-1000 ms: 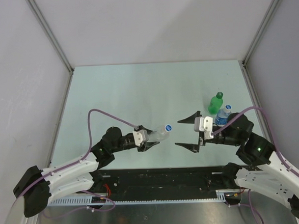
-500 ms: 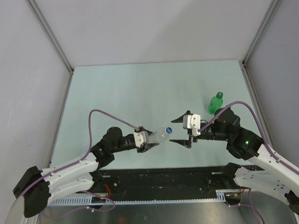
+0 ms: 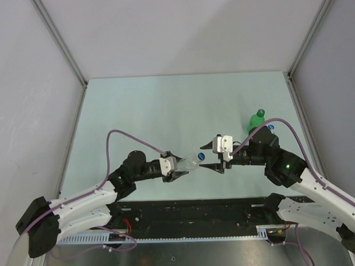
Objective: Screw on the bottle caps
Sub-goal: Screw the bottle cap onto the plastic bottle.
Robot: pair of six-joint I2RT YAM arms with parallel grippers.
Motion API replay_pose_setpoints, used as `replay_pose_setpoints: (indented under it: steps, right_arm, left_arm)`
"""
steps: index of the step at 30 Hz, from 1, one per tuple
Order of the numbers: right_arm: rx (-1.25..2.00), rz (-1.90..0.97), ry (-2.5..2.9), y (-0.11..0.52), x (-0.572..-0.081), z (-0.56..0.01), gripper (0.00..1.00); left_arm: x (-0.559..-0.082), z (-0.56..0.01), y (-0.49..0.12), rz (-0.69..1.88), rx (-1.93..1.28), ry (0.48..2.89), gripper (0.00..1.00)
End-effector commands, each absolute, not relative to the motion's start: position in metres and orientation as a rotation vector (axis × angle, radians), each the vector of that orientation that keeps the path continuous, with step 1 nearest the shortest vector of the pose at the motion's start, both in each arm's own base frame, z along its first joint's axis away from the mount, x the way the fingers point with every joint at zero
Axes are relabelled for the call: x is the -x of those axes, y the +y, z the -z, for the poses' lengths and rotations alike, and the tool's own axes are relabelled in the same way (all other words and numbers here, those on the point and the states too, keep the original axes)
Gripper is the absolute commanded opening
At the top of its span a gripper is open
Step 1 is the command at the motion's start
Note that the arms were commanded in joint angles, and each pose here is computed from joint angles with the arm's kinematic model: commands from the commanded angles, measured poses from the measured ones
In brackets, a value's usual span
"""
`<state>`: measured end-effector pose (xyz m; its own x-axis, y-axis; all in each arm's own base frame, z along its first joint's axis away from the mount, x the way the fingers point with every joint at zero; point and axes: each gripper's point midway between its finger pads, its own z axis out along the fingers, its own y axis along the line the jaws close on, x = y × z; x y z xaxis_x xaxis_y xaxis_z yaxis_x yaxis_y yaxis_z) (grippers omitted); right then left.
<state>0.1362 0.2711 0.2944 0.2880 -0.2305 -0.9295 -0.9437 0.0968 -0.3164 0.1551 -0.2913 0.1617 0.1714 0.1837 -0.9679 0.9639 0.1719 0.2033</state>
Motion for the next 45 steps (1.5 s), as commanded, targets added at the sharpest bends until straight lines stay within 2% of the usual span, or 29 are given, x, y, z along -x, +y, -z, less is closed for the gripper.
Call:
replay_pose_setpoints:
  steps: [1, 13, 16, 21, 31, 45]
  right_arm:
    - [1.392, -0.776, 1.133, 0.275, -0.135, -0.304, 0.59]
    - [1.399, -0.771, 1.167, 0.276, -0.138, -0.296, 0.56]
    - [1.396, -0.775, 1.165, 0.276, -0.138, -0.298, 0.50]
    - [1.395, -0.763, 1.191, 0.274, -0.140, -0.293, 0.48]
    - [1.339, -0.808, 1.245, 0.275, -0.140, -0.296, 0.29]
    - [1.112, -0.963, 1.378, 0.286, -0.146, -0.313, 0.21]
  left_arm:
    - [-0.157, -0.185, -0.299, 0.846, -1.269, 1.182, 0.00]
    - [-0.155, -0.187, -0.298, 0.852, -1.268, 1.176, 0.00]
    - [-0.156, -0.187, -0.299, 0.852, -1.268, 1.178, 0.00]
    - [-0.154, -0.191, -0.298, 0.857, -1.266, 1.164, 0.00]
    - [-0.155, -0.211, -0.294, 0.817, -1.236, 1.098, 0.00]
    - [-0.157, -0.251, -0.291, 0.786, -1.183, 1.009, 0.00]
